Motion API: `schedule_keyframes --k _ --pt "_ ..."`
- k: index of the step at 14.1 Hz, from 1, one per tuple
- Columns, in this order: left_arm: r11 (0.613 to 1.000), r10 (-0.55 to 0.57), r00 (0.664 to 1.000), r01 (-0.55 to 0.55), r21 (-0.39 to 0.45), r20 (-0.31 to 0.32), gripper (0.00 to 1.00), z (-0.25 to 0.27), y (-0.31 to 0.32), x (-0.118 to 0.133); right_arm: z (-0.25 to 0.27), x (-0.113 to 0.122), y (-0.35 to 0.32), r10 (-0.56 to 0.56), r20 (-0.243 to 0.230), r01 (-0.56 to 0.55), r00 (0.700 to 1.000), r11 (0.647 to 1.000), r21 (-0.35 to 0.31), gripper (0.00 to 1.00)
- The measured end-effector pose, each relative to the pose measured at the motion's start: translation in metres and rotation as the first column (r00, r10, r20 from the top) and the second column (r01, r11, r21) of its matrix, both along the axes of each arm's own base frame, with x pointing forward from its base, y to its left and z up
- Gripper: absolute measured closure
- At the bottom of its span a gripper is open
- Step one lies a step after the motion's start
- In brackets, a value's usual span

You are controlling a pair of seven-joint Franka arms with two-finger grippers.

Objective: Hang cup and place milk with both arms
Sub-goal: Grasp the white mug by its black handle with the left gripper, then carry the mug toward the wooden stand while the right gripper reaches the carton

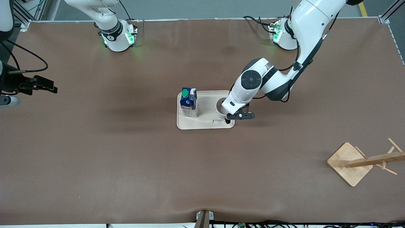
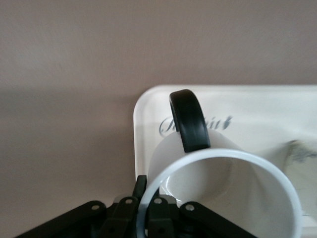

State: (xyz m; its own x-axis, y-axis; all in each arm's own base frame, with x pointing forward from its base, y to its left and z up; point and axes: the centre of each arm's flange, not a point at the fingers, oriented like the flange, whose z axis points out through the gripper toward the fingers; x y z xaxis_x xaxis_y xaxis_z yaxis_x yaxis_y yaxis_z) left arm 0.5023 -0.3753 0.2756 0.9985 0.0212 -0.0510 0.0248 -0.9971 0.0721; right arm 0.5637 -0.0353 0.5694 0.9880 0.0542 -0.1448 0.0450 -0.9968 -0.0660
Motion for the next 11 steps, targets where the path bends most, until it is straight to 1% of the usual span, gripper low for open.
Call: schedule_keyframes --k 3,5,6,9,10,11 --pt "0.999 0.009 0.999 -0.011 0.039 0.052 0.96 0.064 0.004 0.013 -0.001 -0.002 0.036 0.064 -0.027 -0.064 0.998 0.998 0.005 0.0" --pt "0.997 0.018 0.995 -0.024 0.068 0.098 0.96 0.106 0.016 0.018 -0.002 -0.002 0.076 0.127 -0.022 -0.126 0.992 0.992 0.03 0.0" --pt "0.996 0.011 0.993 -0.021 0.085 0.12 0.96 0.126 0.03 0.023 -0.003 -0.001 0.1 0.158 -0.008 -0.157 0.987 0.986 0.06 0.0" --pt "0.988 -0.047 0.986 0.023 0.151 0.158 0.96 0.179 0.092 0.04 -0.01 0.013 0.151 0.192 0.089 -0.203 0.977 0.969 0.138 0.0" --pt "0.983 -0.077 0.984 0.049 0.176 0.161 0.96 0.194 0.117 0.045 -0.015 0.016 0.162 0.202 0.099 -0.215 0.974 0.965 0.15 0.0" --pt "0.977 -0.11 0.981 0.077 0.199 0.159 0.96 0.206 0.139 0.049 -0.021 0.018 0.17 0.211 0.097 -0.224 0.973 0.963 0.152 0.0"
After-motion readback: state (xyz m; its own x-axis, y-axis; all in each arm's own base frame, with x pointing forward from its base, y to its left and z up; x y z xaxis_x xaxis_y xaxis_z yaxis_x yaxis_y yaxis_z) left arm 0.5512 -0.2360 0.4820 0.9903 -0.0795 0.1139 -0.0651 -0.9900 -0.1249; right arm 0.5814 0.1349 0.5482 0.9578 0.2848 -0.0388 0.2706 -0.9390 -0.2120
